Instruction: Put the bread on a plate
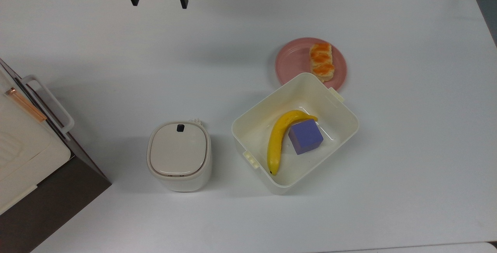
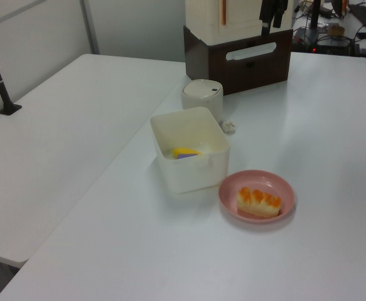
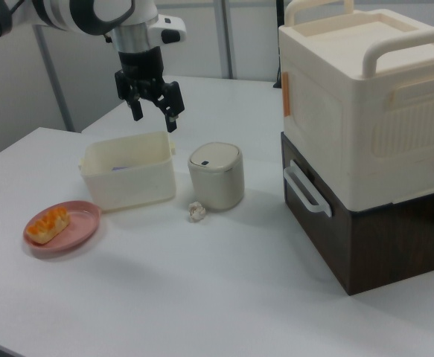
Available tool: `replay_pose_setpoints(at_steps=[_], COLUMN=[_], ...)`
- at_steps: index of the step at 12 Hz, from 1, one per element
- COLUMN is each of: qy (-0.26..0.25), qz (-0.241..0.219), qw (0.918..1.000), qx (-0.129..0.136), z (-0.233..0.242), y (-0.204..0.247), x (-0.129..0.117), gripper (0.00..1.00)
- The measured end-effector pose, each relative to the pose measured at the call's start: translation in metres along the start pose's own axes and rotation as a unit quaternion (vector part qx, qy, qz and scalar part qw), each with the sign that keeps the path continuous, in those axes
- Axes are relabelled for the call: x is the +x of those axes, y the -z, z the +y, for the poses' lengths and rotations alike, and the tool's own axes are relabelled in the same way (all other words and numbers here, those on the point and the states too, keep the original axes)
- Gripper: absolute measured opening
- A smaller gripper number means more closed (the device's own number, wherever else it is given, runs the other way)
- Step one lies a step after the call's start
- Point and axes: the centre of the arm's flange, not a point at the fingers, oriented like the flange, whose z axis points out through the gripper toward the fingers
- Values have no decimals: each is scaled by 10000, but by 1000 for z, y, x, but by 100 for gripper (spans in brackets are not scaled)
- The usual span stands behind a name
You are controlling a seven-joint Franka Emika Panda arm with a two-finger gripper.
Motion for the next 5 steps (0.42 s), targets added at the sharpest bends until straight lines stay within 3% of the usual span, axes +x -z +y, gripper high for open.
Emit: replay_pose_setpoints(at_steps=[5], qy=[60], qz=[-86], qw=[9999], qx=[-2], z=[-8], y=[-6], x=[-8], gripper=[100])
